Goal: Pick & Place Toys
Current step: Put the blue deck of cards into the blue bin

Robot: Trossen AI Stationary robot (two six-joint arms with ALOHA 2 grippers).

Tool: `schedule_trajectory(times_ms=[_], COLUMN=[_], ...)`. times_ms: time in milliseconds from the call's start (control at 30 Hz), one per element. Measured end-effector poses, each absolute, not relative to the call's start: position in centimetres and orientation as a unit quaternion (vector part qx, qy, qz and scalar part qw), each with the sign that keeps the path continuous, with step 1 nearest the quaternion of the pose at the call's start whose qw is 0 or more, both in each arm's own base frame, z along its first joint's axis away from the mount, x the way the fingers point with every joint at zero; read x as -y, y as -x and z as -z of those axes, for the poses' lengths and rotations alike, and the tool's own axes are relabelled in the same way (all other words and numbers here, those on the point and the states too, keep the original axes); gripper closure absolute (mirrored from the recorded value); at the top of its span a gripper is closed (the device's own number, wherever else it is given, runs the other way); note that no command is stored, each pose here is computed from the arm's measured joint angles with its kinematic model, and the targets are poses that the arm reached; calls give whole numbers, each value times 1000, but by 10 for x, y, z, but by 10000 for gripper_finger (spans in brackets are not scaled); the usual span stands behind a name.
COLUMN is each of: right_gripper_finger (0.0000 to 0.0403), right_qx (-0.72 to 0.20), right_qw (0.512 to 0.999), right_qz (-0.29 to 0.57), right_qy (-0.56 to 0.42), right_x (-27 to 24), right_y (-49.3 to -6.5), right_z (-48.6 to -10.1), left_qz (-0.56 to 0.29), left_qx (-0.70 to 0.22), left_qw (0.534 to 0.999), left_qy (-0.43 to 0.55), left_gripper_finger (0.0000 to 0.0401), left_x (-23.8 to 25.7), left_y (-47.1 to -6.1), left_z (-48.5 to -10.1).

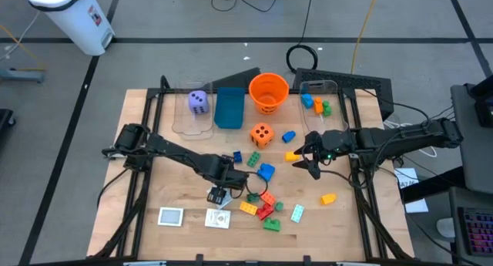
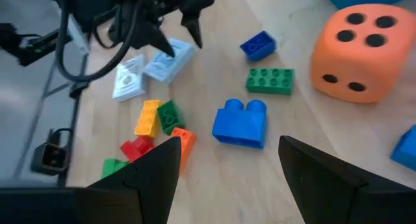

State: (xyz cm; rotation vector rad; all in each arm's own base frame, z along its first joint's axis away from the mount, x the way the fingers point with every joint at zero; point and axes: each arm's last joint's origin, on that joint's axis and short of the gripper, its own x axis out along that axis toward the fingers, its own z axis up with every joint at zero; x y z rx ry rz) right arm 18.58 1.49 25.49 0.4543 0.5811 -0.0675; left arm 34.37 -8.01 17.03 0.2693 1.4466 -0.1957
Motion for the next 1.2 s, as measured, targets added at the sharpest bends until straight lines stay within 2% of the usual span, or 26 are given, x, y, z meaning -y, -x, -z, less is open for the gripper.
schedule_trajectory(times_ms=[333,533,833,1200], right_gripper_finger=[152,152,152,152], right_qx=[-286,-286,-286,-286], right_qw=[932,932,933,935], right_qz=[34,34,33,32], right_qy=[-222,-222,-218,-209], right_x=[-15,-15,-15,-15], right_y=[-186,-186,-186,-186], right_z=[-255,-255,-255,-255], left_qz=[80,74,153,171], left_qx=[-665,-650,-638,-625], left_qw=[734,749,748,750], left_qy=[-112,-106,-102,-133], left_gripper_finger=[121,121,121,121], left_x=[70,63,76,79], left_y=[-348,-345,-340,-341], left_z=[-165,-180,-189,-189])
